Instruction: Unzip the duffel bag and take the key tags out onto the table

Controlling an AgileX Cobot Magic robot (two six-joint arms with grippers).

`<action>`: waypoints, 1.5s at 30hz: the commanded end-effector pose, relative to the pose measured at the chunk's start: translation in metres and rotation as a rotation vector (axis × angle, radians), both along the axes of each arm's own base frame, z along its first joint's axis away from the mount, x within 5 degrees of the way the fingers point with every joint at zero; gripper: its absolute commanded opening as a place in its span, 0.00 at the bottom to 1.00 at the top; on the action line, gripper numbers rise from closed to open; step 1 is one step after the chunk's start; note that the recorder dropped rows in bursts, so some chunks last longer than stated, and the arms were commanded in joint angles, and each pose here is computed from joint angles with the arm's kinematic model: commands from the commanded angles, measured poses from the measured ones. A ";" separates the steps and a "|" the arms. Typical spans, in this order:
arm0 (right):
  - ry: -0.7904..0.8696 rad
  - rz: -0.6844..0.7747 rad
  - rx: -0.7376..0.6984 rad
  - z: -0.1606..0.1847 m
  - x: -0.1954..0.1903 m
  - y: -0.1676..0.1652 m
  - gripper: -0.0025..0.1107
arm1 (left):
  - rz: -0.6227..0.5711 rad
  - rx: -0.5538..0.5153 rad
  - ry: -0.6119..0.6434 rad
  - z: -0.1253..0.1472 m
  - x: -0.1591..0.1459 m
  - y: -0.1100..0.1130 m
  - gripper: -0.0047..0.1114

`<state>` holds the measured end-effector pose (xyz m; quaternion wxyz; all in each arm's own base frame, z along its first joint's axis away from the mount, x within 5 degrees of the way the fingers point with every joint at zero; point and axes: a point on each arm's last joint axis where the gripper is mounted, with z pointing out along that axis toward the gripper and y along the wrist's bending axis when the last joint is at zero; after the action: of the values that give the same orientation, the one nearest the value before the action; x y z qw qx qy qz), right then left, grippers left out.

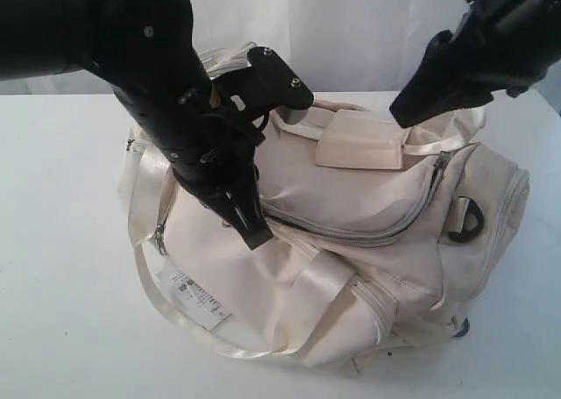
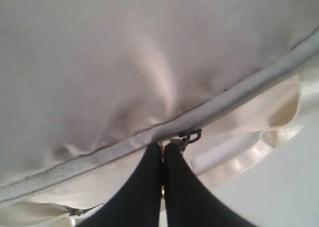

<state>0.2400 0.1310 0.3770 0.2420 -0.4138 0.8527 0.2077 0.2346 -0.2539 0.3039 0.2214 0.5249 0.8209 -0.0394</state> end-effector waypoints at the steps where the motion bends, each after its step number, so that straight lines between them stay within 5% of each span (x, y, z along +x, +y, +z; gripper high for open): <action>1: -0.019 0.162 -0.050 -0.006 -0.018 0.023 0.33 | -0.011 -0.032 0.036 0.001 -0.006 -0.001 0.04; 9: -0.175 0.161 -0.374 -0.034 -0.037 0.050 0.36 | -0.019 -0.065 0.024 0.003 -0.006 -0.004 0.04; 13: -0.263 0.316 -0.389 -0.056 -0.050 0.068 0.52 | -0.017 -0.083 0.028 0.003 -0.006 -0.005 0.04; 18: -0.286 0.342 -0.423 -0.079 -0.050 0.065 0.55 | -0.015 -0.091 0.035 0.003 -0.006 -0.006 0.04; 22: -0.309 0.351 -0.414 -0.080 -0.049 0.066 0.68 | -0.015 -0.092 0.034 0.003 -0.006 -0.006 0.04; 33: -0.416 0.315 -0.435 -0.038 -0.080 0.023 0.69 | -0.015 -0.095 0.031 0.004 -0.006 -0.006 0.04; 45: -0.599 0.440 -0.383 -0.083 -0.082 0.026 0.69 | -0.013 -0.102 0.039 0.004 -0.007 -0.007 0.04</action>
<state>0.1583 0.1557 0.2993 0.3205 -0.6632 0.6752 -0.0396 0.2322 -0.2614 0.3023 0.2292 0.5200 0.8188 -0.0818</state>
